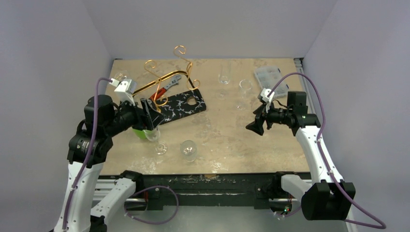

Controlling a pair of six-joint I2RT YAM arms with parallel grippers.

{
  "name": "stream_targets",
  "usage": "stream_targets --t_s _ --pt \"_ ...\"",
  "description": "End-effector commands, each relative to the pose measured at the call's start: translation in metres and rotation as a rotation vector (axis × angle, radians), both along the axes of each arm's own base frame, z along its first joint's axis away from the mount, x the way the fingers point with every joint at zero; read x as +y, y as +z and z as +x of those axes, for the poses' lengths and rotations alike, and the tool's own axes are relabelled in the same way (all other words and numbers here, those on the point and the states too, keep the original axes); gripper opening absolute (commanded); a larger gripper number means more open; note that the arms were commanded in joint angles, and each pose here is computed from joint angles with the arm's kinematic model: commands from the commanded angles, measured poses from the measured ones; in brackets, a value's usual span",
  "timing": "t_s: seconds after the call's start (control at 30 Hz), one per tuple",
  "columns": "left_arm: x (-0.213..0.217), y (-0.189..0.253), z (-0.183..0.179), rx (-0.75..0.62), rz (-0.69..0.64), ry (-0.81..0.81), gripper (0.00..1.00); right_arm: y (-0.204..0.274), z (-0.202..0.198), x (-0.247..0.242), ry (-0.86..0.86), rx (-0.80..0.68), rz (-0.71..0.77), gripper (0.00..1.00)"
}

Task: Place the wine glass upside down on the wine glass rack
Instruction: Pick up the wine glass at the center of the board.

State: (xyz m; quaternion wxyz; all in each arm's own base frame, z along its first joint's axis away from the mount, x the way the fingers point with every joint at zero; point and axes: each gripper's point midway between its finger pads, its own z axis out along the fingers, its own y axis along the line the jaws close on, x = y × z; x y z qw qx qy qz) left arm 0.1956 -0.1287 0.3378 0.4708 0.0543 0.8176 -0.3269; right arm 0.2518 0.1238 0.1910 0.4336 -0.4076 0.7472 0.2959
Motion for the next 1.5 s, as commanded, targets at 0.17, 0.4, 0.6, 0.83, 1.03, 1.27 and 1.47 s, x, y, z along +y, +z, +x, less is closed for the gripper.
stream_targets --t_s 0.17,0.4,0.6,0.83,1.03,1.27,1.47 --pt "0.026 -0.049 -0.004 0.173 0.301 0.079 0.53 0.004 0.004 -0.001 0.001 -0.019 -0.006 0.80" --pt "0.028 -0.067 0.001 0.240 0.422 0.083 0.43 0.003 0.004 -0.001 -0.002 -0.018 -0.007 0.80" --pt "0.032 -0.076 0.004 0.274 0.473 0.098 0.35 0.003 0.004 -0.001 -0.002 -0.018 -0.007 0.80" --pt "0.028 -0.084 0.001 0.318 0.493 0.069 0.33 0.004 0.004 -0.001 -0.001 -0.022 -0.007 0.80" --pt "0.023 -0.094 0.001 0.360 0.513 0.041 0.27 0.005 0.004 -0.001 -0.002 -0.024 -0.007 0.80" --pt "0.027 -0.103 0.001 0.398 0.565 0.053 0.23 0.005 0.004 -0.001 0.000 -0.027 -0.007 0.80" --pt "0.026 -0.105 0.001 0.407 0.569 0.044 0.18 0.006 0.004 -0.001 0.000 -0.031 -0.008 0.80"
